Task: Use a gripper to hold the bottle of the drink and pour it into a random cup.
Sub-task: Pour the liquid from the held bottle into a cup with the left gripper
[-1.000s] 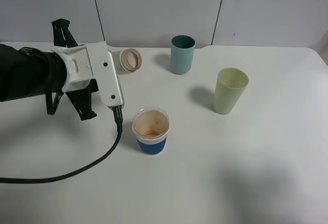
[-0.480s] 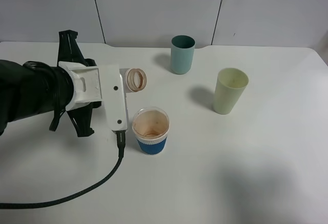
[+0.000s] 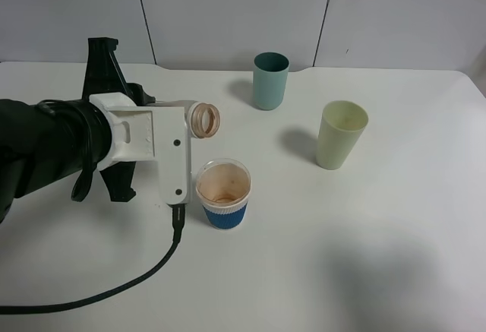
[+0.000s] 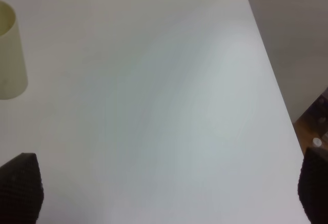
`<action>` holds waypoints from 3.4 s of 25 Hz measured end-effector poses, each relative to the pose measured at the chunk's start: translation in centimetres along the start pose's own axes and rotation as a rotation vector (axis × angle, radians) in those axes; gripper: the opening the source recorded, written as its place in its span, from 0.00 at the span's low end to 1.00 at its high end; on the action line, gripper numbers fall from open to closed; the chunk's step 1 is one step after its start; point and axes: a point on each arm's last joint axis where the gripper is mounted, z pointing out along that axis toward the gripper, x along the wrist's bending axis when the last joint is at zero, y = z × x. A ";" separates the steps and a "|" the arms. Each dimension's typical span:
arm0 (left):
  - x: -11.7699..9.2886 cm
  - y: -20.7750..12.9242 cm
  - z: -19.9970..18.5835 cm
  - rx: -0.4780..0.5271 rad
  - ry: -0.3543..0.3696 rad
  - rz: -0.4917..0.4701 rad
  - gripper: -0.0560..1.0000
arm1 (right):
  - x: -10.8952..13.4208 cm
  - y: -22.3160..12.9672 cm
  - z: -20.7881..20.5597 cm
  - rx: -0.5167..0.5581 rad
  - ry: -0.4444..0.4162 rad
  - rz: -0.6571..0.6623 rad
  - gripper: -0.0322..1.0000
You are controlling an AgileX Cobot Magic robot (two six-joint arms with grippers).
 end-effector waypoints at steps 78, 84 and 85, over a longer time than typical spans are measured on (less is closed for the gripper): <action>-1.2 2.0 2.4 -0.021 0.146 0.380 0.34 | 0.0 0.0 0.0 0.000 -0.002 0.009 0.99; -1.2 2.0 2.4 -0.020 0.146 0.381 0.34 | 0.0 0.0 0.0 0.000 -0.003 0.009 0.99; -1.2 2.0 2.4 -0.020 0.146 0.381 0.34 | 0.0 0.0 0.0 0.000 -0.004 0.009 0.99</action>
